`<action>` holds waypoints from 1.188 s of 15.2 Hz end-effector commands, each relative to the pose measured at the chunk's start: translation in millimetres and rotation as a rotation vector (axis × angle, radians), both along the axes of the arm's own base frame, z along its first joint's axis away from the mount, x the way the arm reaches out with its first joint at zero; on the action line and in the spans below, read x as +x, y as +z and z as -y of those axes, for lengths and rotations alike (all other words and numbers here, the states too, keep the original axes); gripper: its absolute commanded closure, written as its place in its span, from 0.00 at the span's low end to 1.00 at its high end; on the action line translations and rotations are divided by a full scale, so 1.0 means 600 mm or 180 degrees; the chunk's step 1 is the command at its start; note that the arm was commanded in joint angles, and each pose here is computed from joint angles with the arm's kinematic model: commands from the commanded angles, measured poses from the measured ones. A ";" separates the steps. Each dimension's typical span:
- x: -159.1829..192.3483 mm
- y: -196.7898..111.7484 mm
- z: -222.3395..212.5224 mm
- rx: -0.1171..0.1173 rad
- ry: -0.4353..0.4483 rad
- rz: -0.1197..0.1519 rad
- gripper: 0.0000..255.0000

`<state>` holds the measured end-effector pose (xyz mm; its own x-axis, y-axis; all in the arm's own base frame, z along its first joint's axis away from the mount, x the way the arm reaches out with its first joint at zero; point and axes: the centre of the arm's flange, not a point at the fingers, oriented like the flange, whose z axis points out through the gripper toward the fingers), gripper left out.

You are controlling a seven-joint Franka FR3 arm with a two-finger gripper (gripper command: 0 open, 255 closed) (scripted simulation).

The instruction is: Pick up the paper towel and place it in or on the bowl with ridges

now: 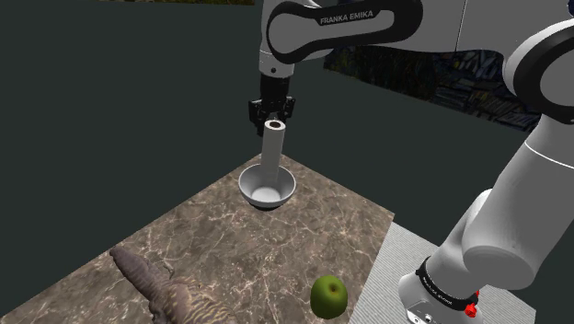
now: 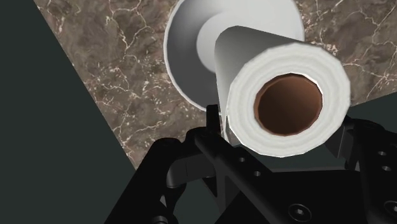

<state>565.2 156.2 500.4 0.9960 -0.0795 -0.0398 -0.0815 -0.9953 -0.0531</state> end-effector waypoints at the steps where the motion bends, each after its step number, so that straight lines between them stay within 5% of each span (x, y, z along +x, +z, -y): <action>1: 0.000 0.000 0.000 0.0000 0.0000 0.0000 0.00; 6: 0.000 0.000 0.000 0.0000 0.0000 0.0000 0.00; 10: 0.003 0.083 0.005 0.0000 0.0000 0.0000 0.00; 18: 0.003 0.083 0.005 0.0000 0.0000 0.0001 0.00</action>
<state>567.0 153.4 550.2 0.9960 -0.0795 -0.0396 -0.0816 -0.9953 -0.0532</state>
